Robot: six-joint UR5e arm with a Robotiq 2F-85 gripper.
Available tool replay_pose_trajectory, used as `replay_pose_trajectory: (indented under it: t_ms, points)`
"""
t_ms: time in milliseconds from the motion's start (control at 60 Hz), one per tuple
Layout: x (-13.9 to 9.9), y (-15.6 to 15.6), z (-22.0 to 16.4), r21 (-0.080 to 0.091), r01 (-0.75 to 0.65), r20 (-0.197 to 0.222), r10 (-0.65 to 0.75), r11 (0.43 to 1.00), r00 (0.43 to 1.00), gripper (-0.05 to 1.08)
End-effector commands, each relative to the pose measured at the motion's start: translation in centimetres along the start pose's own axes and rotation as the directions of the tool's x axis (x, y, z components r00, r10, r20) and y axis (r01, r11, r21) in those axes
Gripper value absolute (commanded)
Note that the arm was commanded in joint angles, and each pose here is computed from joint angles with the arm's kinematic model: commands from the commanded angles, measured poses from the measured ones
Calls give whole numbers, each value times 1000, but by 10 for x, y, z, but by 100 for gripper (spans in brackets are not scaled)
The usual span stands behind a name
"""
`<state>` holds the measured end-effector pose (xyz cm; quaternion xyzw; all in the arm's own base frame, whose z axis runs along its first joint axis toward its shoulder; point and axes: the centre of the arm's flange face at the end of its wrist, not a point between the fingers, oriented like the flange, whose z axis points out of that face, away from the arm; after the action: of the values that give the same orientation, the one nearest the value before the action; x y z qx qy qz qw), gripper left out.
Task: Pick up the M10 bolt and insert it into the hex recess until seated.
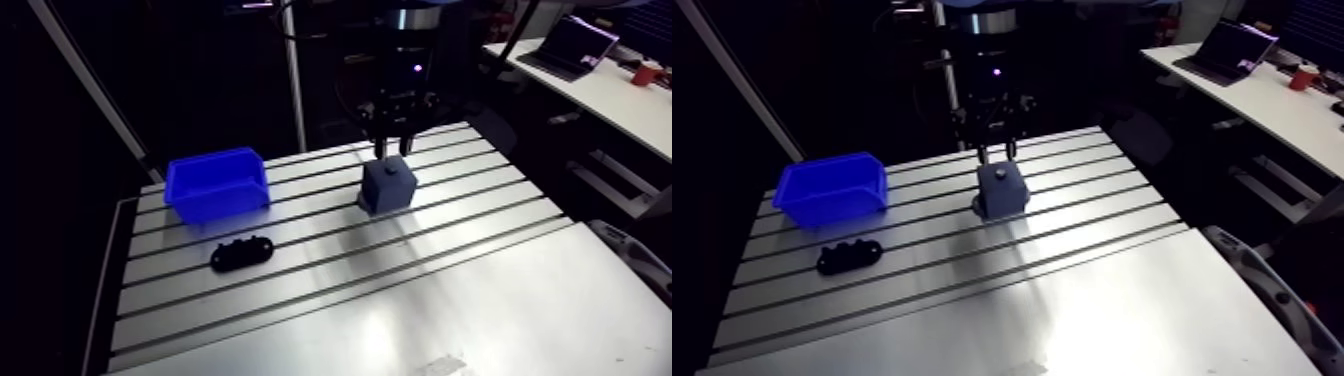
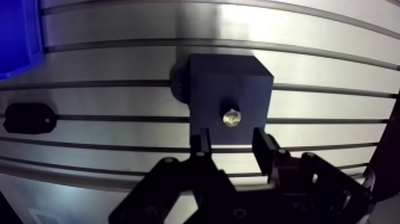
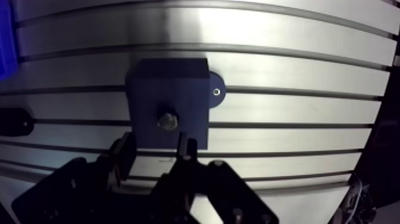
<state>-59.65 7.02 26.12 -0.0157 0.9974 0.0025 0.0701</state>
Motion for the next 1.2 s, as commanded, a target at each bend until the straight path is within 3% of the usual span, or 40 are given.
replay_pose_trajectory:
  t_ms: [17, 100, 1200]
  points:
    - [2, 1, 7, -3, 1, -2, -1, 1000, 1000, 53]
    - [2, 2, 9, -10, 3, -7, -3, 1000, 1000, 53]
    - [4, 4, 19, -5, 0, -4, 0, 1000, 1000, 57]
